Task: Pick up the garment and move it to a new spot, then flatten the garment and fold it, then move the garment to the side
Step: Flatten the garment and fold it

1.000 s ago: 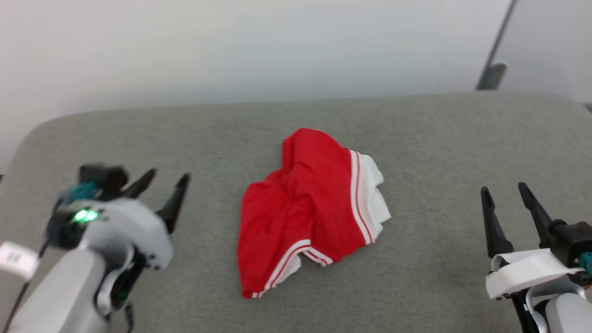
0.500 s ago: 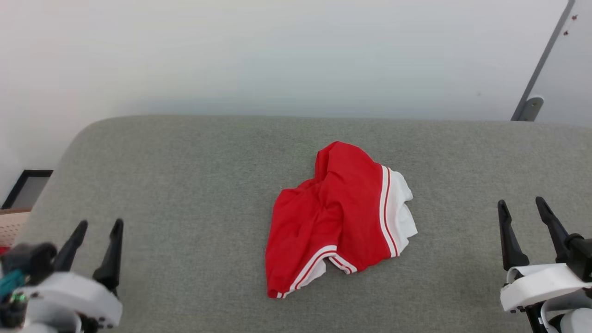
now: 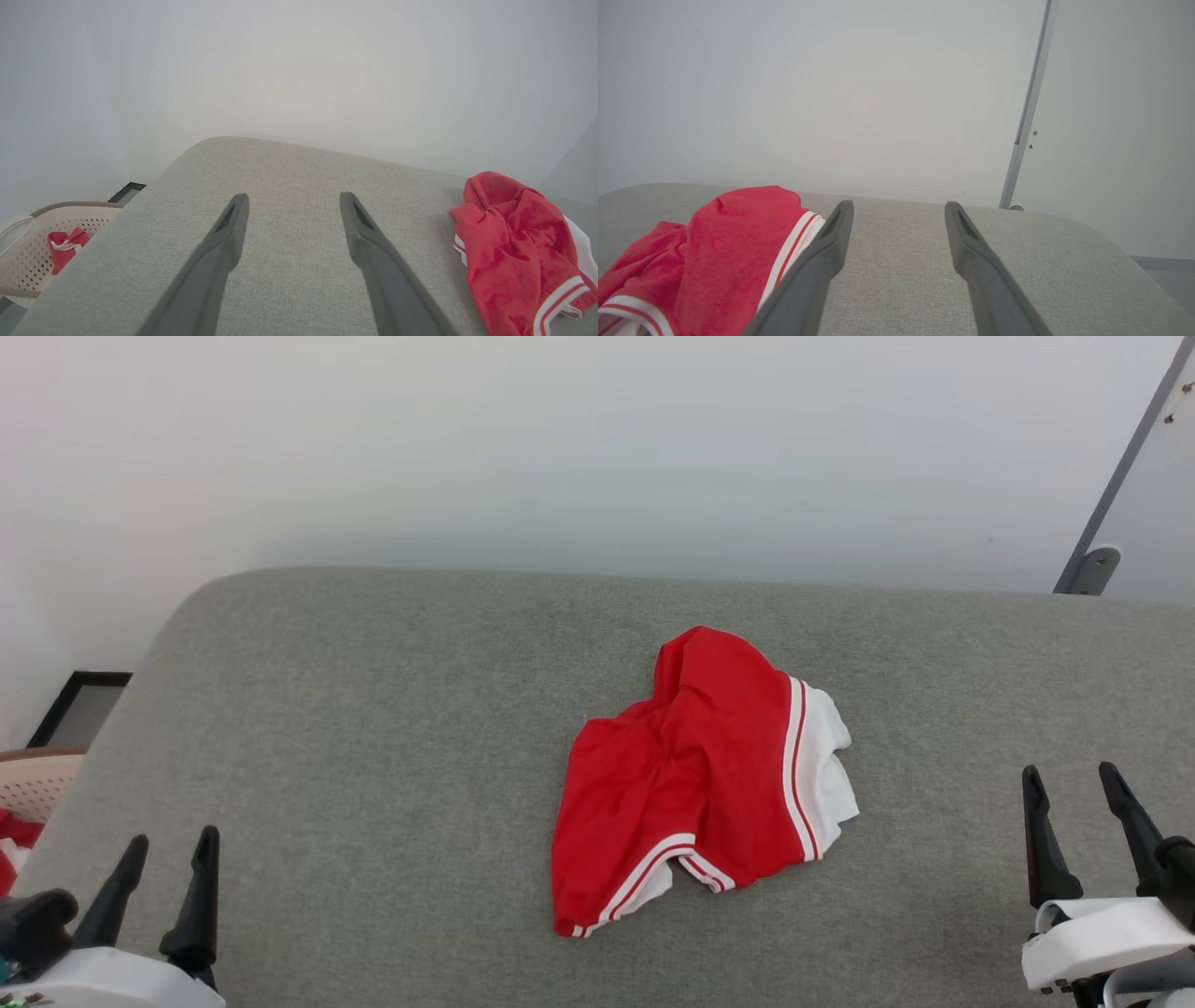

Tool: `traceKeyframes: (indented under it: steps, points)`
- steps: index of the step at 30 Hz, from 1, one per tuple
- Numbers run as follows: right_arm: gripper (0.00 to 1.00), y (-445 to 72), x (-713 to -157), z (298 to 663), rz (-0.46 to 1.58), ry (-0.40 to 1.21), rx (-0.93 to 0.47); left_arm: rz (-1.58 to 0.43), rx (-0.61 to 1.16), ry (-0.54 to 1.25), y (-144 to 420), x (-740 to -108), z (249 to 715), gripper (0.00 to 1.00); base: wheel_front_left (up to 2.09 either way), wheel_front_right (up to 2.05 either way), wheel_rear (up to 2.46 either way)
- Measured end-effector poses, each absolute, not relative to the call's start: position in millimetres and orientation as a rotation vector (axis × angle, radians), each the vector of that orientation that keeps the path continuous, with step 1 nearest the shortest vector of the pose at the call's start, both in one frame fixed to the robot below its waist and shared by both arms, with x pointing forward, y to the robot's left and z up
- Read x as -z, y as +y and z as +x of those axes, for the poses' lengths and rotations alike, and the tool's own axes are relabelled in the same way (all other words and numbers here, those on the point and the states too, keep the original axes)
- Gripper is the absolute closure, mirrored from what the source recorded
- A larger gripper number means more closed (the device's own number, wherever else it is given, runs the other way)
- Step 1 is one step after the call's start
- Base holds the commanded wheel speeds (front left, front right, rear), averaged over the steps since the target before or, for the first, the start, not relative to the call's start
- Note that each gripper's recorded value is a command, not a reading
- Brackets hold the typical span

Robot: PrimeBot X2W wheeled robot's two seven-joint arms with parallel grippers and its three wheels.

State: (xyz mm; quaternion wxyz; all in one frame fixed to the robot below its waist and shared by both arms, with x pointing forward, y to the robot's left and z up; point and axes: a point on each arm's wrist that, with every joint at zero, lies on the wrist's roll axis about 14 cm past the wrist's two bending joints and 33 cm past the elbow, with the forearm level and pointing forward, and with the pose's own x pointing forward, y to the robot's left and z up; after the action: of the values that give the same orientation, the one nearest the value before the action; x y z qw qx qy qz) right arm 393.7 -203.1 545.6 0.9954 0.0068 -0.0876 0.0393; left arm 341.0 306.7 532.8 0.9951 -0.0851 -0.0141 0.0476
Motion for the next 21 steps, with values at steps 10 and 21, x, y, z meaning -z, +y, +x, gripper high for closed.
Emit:
traceKeyframes:
  steps: [10,21]
  points:
    - [0.0,-192,-538,398,0.025,-0.153,-0.107,-0.174,-0.092,-0.03,304,-534,338,0.0,0.0,0.0,0.0]
    - [0.0,-165,-528,445,0.021,-0.07,-0.207,-0.178,-0.097,-0.04,298,-537,334,0.0,0.0,0.0,0.0]
